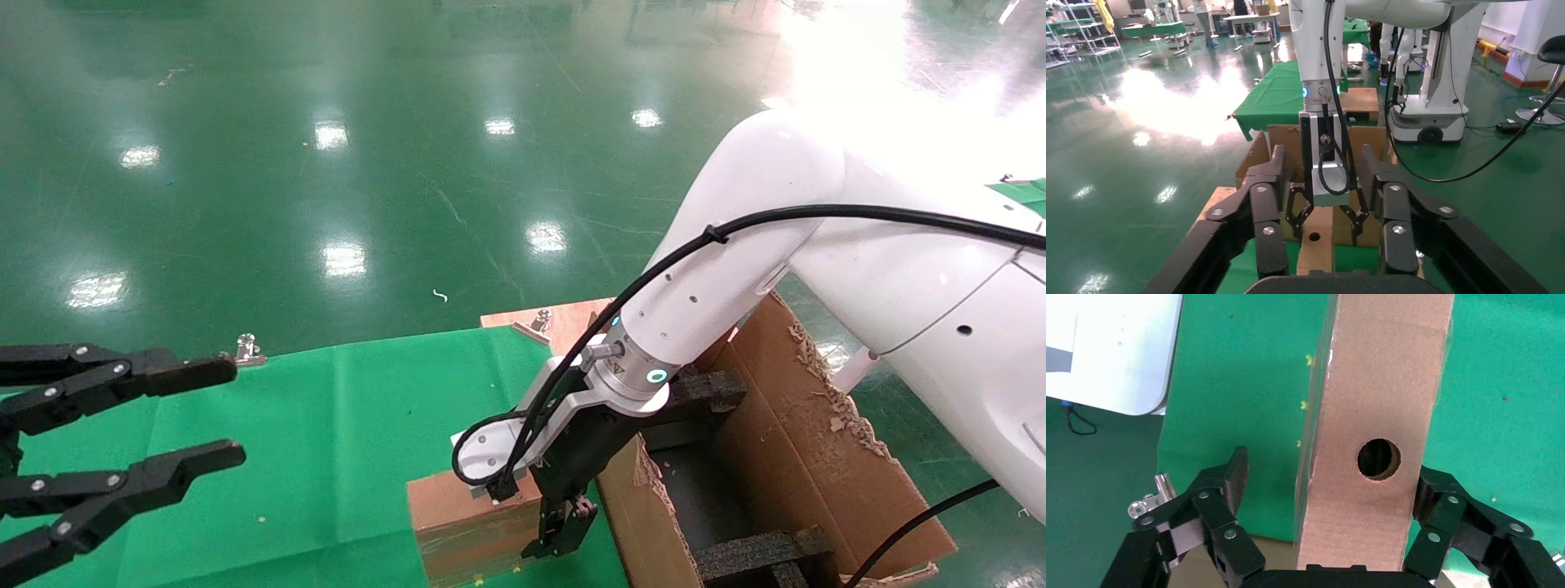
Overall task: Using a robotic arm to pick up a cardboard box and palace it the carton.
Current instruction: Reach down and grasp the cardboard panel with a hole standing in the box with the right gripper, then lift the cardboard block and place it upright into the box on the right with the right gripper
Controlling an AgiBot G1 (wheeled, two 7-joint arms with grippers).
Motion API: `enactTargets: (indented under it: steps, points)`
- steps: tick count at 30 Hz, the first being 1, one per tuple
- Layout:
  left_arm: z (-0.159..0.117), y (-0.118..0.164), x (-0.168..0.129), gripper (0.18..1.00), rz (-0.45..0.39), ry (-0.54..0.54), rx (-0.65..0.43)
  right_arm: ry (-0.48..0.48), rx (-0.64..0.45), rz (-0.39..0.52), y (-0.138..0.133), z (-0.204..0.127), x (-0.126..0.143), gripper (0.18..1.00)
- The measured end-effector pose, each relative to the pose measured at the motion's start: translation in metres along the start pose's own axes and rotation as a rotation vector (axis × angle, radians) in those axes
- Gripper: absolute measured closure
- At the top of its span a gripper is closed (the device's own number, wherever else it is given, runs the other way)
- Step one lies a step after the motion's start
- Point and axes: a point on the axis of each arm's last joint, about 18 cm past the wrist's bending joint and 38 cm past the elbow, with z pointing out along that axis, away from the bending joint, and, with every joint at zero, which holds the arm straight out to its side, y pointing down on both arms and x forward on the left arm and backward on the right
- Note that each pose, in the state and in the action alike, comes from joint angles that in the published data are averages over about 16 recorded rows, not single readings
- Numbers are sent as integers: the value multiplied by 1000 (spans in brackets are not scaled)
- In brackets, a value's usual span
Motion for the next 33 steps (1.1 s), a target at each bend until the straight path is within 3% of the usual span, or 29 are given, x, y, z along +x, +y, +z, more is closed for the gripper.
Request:
enactTargets:
  steps: [10, 17, 26, 33]
  points:
    - [0, 0, 0, 561, 0, 0, 0, 2, 3, 3, 1, 0, 0, 413]
    - [0, 0, 0, 400, 0, 0, 0, 2, 4, 4, 1, 0, -1, 576]
    - [0, 0, 0, 264, 0, 0, 0, 4, 10, 16, 2, -1, 0, 735]
    - [0, 0, 0, 206, 0, 0, 0, 31, 30, 56, 5, -19, 7, 763]
